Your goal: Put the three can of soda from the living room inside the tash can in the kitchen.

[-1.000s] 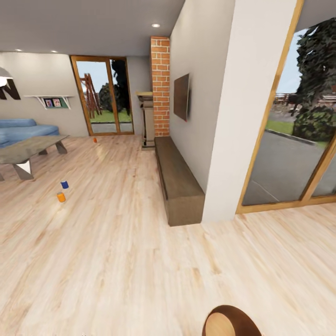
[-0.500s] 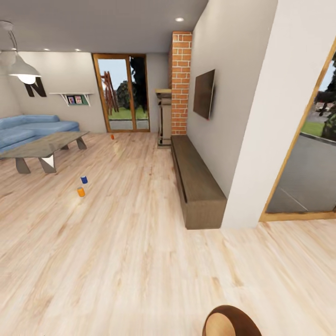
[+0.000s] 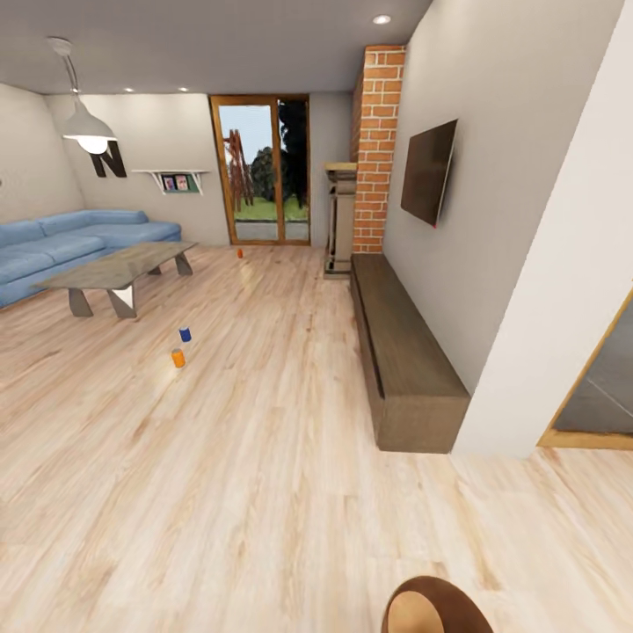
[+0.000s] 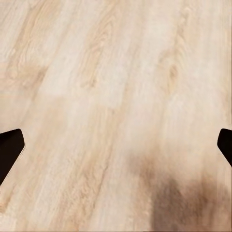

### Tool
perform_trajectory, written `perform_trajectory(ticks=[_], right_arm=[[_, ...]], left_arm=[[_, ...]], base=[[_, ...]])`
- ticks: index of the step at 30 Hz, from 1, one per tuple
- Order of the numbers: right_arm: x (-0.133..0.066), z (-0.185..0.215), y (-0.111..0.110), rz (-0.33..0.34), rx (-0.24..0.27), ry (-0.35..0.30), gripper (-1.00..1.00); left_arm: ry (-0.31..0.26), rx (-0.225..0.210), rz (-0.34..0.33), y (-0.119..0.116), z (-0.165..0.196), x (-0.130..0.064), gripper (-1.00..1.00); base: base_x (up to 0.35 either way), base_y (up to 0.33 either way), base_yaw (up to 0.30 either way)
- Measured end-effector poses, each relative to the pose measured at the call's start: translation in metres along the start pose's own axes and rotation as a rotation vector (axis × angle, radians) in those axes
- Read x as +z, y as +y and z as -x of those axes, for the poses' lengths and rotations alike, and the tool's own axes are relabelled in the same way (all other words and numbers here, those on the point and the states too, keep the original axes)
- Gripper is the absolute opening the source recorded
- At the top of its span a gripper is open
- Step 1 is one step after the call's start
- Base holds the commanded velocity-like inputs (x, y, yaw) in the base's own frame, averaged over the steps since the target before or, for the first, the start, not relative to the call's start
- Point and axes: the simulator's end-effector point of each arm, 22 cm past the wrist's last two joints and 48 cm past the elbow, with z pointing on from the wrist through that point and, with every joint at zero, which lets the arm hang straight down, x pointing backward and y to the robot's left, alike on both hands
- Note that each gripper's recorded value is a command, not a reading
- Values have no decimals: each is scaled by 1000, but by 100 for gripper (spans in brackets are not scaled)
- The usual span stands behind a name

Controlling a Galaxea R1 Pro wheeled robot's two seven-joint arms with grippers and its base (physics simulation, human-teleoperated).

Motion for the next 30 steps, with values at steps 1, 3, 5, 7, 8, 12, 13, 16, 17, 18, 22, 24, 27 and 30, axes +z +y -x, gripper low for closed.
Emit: perform_trajectory(ticks=[1, 3, 5, 7, 8, 12, 13, 16, 17, 18, 22, 24, 27, 30], right_arm=[[0, -1, 0, -1, -1, 2, -100], [0, -3, 0, 0, 0, 6, -100], [1, -5, 0, -1, -1, 12, -100], [1, -7, -1, -2, -4, 16, -100], [1, -8, 0, -1, -1, 19, -100], [2, -10, 0, 0, -2, 24, -100], [2, -11, 0, 0, -3, 25, -100], [2, -12, 0, 0, -3, 29, -100], [2, -13, 0, -1, -4, 31, -100], [2, -14, 0, 0, -3, 33, -100], [3, -15, 0, -1, -4, 38, -100], [3, -16, 0, 0, -3, 40, -100], [3, -17, 0, -1, -6, 42, -100], [3, -17, -1, -4, -24, 41, -100]], left_arm=[[1, 0, 0, 0, 0, 0, 100], [3, 1, 0, 0, -1, 0, 100], [5, 1, 0, 0, -2, 0, 100], [7, 2, 1, 0, -3, 0, 100], [8, 2, 1, 0, -3, 0, 100], [11, 2, 1, 1, -5, 0, 100], [12, 2, 2, 1, -5, 0, 100], [15, 2, 3, 1, -6, 0, 100], [16, 2, 3, 1, -6, 0, 100], [17, 1, 4, 2, -7, 0, 100], [22, 0, 4, 2, -8, 0, 100], [23, 0, 4, 2, -9, 0, 100], [25, 2, 4, 2, -10, 0, 100], [25, 3, 4, 2, -10, 0, 100]], base=[[308, 118, 197], [299, 131, 197], [268, 153, 197], [148, 213, 196], [105, 230, 196], [54, 252, 196], [28, 264, 195], [16, 269, 194], [13, 274, 192], [24, 275, 192], [100, 276, 179], [138, 272, 115], [184, 249, 52], [242, 206, 15]])
